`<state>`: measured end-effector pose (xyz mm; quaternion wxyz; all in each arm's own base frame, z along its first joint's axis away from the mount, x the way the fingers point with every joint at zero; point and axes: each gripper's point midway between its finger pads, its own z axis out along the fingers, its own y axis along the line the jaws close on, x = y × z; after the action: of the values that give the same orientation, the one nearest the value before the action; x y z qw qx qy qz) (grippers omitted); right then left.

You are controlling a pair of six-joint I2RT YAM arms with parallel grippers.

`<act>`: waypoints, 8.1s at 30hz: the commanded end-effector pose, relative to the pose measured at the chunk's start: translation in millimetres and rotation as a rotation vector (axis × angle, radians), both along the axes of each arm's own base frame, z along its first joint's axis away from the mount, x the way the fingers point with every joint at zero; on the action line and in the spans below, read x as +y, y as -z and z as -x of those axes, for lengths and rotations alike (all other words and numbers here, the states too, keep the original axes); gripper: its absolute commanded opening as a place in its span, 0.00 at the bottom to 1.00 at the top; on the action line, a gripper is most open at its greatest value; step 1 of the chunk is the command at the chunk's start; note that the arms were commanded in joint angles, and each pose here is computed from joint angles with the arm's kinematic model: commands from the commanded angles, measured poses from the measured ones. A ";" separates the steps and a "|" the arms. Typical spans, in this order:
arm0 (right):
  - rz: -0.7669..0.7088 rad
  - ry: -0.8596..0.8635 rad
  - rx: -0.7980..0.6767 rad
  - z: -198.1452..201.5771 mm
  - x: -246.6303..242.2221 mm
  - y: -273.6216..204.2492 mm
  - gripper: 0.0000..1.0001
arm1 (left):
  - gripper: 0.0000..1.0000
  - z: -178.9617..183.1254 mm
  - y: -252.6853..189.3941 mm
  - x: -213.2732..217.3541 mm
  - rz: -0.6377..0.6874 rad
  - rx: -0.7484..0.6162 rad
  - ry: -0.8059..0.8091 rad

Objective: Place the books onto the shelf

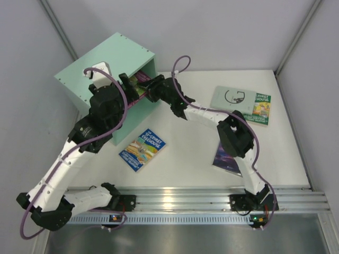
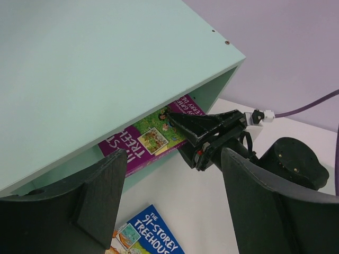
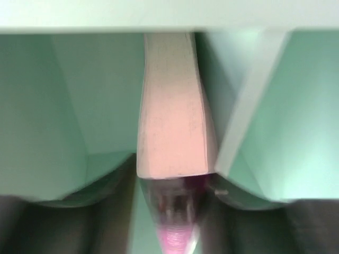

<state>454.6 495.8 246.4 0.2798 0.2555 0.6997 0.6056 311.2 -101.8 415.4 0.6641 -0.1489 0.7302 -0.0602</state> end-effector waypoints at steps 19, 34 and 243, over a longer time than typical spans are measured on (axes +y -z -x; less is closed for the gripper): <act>0.127 0.097 0.057 0.6 -42.4 -34.1 0.72 | 0.77 10.2 12.0 7.0 -0.009 0.027 0.013; 0.189 0.106 0.032 18.5 -40.4 -44.3 0.62 | 0.77 11.3 12.2 5.3 -0.008 0.024 0.029; 1.293 -0.455 -0.053 157.0 -185.0 255.4 0.46 | 0.00 79.3 175.7 -8.6 -0.153 0.595 0.275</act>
<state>296.8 382.6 32.8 0.2857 -0.1398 0.9161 0.2443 230.4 -101.8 247.6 0.4245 -0.0152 0.9047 -0.0326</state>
